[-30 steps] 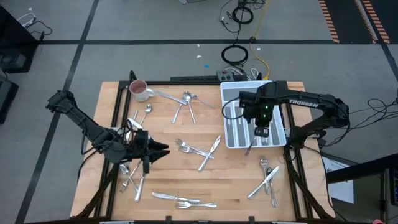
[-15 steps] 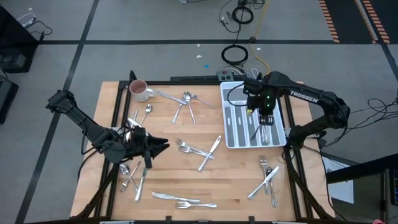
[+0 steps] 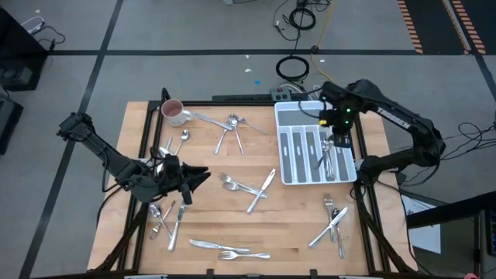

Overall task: Sort silverware
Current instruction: Put the silver spoon into the silverware tray

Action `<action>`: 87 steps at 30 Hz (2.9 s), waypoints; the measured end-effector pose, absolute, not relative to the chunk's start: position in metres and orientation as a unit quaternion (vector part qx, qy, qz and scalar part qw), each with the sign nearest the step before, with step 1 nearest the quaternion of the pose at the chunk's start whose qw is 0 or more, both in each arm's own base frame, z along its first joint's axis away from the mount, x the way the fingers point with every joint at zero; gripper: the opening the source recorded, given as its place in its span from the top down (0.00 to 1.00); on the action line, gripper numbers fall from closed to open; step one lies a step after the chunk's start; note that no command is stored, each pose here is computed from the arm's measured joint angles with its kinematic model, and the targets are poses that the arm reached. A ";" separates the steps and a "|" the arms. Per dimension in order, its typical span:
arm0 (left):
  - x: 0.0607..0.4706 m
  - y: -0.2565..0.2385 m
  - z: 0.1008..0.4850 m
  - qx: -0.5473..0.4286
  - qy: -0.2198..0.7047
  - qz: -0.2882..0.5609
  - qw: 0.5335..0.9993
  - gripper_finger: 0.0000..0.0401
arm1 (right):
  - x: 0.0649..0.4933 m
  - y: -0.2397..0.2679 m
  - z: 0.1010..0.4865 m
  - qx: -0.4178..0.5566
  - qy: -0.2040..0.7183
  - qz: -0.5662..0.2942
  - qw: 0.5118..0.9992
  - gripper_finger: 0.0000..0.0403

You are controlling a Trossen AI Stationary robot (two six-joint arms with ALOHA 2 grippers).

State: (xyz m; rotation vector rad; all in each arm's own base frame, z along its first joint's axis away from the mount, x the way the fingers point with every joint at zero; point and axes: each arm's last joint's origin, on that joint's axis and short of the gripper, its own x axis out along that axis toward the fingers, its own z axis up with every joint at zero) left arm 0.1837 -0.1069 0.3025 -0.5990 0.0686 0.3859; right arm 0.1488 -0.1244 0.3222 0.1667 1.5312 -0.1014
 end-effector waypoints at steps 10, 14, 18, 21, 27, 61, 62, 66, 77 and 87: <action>0.192 -0.088 0.299 -0.257 0.041 0.238 0.936 0.65 | 0.122 -0.110 0.343 0.091 0.639 -0.087 0.759 1.00; 0.196 -0.080 0.299 -0.229 0.043 0.256 0.938 0.65 | 0.107 -0.090 0.356 0.137 0.572 -0.073 0.806 1.00; 0.200 -0.070 0.299 -0.205 0.046 0.276 0.938 0.65 | 0.094 -0.070 0.367 0.182 0.510 -0.059 0.839 1.00; 0.203 -0.062 0.299 -0.186 0.058 0.276 0.941 0.65 | 0.083 -0.059 0.372 0.164 0.496 -0.065 0.850 1.00; 0.210 -0.043 0.298 -0.192 0.066 0.284 0.937 0.65 | 0.079 -0.057 0.367 0.122 0.514 -0.078 0.846 1.00; 0.215 -0.001 0.302 -0.220 0.025 0.369 0.903 0.65 | 0.128 -0.130 0.288 -0.009 0.731 0.084 0.677 1.00; 0.215 -0.001 0.302 -0.220 0.025 0.369 0.903 0.65 | 0.130 -0.132 0.286 -0.005 0.734 0.088 0.673 1.00; 0.215 -0.001 0.302 -0.219 0.025 0.369 0.903 0.65 | 0.137 -0.140 0.276 0.008 0.744 0.102 0.661 1.00; 0.215 -0.002 0.298 -0.213 0.048 0.362 0.906 0.65 | 0.157 -0.159 0.252 0.004 0.740 0.129 0.661 1.00; 0.214 -0.002 0.298 -0.211 0.050 0.362 0.906 0.65 | 0.167 -0.170 0.242 -0.027 0.727 0.128 0.673 1.00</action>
